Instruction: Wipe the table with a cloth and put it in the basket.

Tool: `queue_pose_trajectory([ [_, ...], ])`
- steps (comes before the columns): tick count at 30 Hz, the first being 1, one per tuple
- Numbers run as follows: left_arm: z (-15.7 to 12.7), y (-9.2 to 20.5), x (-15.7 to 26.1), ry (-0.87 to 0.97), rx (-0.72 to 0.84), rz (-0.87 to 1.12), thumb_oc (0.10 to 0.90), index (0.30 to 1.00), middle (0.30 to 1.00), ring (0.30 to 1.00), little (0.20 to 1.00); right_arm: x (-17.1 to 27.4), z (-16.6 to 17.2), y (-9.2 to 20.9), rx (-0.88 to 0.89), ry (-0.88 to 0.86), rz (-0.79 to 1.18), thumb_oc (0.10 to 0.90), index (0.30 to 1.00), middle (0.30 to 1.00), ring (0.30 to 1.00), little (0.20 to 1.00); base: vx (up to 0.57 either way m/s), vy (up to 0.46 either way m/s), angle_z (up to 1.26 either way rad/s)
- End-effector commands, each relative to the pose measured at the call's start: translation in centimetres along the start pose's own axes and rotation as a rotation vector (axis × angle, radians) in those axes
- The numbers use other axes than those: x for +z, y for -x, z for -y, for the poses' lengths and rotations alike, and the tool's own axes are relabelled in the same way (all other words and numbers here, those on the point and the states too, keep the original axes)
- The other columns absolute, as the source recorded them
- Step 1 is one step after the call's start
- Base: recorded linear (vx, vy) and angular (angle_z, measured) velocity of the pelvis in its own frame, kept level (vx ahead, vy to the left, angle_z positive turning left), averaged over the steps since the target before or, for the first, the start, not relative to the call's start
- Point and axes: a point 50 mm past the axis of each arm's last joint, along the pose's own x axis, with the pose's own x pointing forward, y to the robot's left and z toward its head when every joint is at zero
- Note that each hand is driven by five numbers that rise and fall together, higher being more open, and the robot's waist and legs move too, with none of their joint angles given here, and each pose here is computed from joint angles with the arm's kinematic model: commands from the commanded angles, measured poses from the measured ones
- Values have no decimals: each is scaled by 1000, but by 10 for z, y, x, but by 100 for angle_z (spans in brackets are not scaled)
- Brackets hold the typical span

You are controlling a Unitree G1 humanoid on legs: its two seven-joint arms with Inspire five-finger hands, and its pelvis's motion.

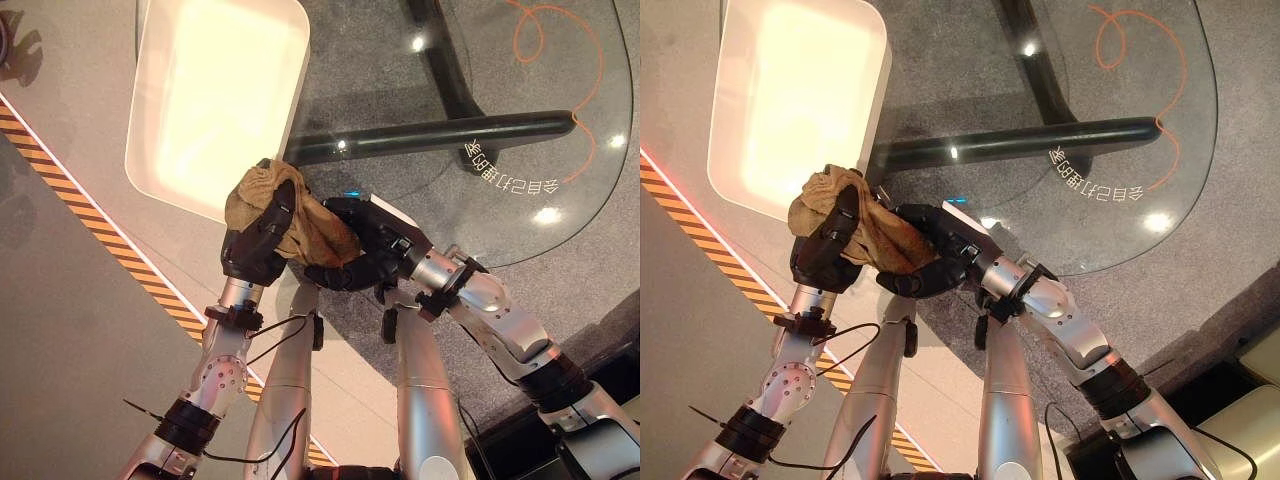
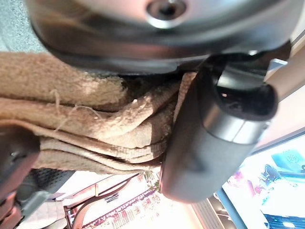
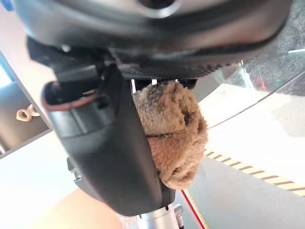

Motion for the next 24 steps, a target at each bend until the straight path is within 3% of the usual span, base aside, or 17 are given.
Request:
queue_pose_trajectory([
  [1, 45, -13, 22, 3, -301, 148, 100, 300, 300, 300, 200, 52, -1, 6, -29, 47, 303, 800, 900, 900, 900, 900, 0, 0, 0],
  [17, 39, -5, 29, -18, -280, 171, 100, 300, 300, 300, 200, 63, 18, 35, -204, 23, 469, 800, 900, 900, 900, 900, 0, 0, 0],
  [24, 36, -2, 47, -48, -269, 317, 100, 300, 300, 300, 200, 55, 16, 37, -203, -36, 456, 800, 900, 900, 900, 900, 0, 0, 0],
])
